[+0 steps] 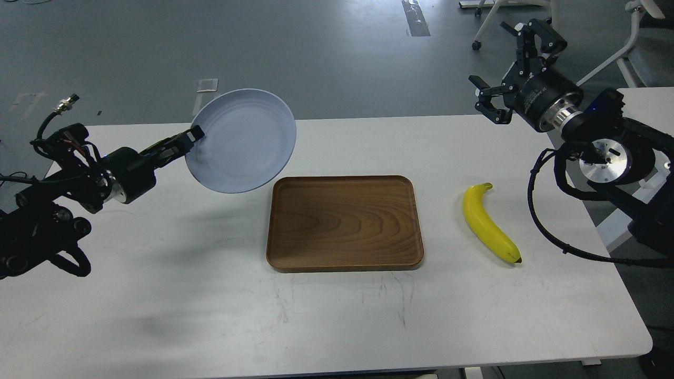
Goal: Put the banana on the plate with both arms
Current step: 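Lift the plate and carry it over the wooden tray, then lower the plate flat onto the tray and release it, then raise the left gripper away from the plate, then lower the right gripper onto the yellow banana and grasp it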
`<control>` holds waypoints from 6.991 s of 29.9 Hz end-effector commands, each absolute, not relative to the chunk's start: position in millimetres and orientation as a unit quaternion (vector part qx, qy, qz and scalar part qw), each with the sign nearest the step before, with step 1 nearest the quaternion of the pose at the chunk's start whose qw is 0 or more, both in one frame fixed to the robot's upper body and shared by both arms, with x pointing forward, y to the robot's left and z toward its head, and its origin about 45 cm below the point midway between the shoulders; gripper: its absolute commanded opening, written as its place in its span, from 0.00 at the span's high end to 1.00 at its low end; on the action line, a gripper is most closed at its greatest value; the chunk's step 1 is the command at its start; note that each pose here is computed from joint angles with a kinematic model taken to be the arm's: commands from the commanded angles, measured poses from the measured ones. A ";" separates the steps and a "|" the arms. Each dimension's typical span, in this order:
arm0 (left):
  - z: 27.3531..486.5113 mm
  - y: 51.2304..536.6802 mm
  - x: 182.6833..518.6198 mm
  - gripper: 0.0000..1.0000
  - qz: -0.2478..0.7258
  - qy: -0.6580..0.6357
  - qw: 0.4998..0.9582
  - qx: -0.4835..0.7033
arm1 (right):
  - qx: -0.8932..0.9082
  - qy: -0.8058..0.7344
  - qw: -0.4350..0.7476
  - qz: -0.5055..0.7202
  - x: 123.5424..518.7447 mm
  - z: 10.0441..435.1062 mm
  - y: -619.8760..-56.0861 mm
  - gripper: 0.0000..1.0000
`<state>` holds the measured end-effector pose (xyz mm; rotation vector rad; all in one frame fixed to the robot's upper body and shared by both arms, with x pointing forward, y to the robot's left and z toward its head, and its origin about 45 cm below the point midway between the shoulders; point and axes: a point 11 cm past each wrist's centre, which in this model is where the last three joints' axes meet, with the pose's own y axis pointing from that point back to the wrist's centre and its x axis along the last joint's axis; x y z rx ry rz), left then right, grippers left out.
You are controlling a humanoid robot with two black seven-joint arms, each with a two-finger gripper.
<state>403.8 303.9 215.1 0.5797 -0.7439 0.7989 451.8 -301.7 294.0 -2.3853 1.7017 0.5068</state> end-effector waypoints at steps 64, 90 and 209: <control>108.1 150.4 402.1 1.00 0.234 -0.360 0.847 0.314 | -0.807 0.564 0.096 0.145 461.4 325.9 -298.4 0.00; 95.5 194.0 407.7 1.00 0.235 -0.363 0.822 0.371 | -0.806 0.565 0.095 0.148 460.4 322.8 -299.5 0.00; 264.6 264.5 463.8 0.02 0.496 0.159 0.852 -0.055 | -0.747 0.327 -0.486 -0.313 341.3 105.1 -335.8 0.14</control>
